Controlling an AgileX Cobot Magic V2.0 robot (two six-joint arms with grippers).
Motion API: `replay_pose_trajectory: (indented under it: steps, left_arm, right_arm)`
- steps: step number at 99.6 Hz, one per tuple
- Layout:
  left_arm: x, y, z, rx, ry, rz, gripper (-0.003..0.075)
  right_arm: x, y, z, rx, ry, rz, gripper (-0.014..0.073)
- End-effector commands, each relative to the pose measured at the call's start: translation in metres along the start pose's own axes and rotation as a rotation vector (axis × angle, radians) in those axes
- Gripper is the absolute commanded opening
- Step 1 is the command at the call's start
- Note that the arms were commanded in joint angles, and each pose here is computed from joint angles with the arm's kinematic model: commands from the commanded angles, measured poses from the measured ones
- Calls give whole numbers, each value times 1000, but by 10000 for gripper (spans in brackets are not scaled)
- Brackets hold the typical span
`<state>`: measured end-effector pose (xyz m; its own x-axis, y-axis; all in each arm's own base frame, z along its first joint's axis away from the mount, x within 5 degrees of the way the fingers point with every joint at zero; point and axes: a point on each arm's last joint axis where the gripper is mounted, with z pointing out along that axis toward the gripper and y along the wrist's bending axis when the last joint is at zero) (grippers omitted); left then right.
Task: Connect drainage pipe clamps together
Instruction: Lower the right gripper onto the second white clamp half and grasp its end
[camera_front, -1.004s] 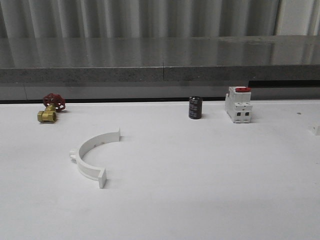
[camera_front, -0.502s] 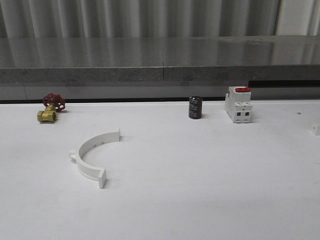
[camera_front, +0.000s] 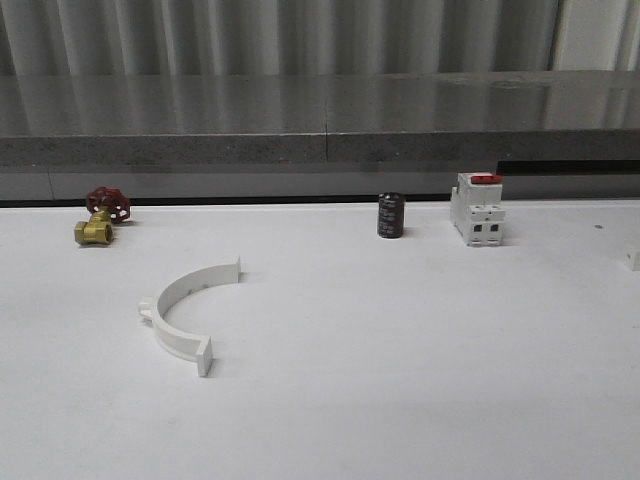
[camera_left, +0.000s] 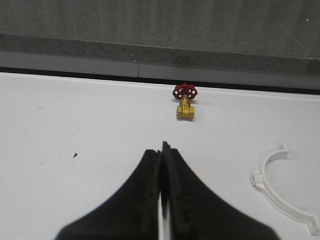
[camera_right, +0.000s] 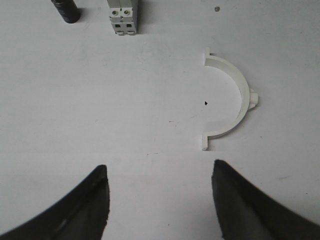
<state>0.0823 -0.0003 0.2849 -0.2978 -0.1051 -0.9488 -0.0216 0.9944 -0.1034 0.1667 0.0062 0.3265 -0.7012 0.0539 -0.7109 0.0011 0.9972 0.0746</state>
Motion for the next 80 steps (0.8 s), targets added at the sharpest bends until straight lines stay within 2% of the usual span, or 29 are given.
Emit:
replay_pose_trajectory:
  steps: [1,16,37,63,80]
  left_arm:
    - [-14,-3,-3,23,-90,2,-20]
    - [-15,-3,-3,23,-91,3,-20]
    - [-15,-3,-3,23,-91,3,-20]
    - [-14,-3,-3,23,-90,3,-20]
    - [-14,-3,-3,23,-90,3,-20]
  right_arm:
    - [-20,2,-4,-8,-64,9,477]
    - [-47,-8,16,29,11,43,477]
    - [-75,-43,59,114,99,86,477]
    - [-71,-78,126,152,244,113,477]
    - [-63,-90,164,161,280,118,477]
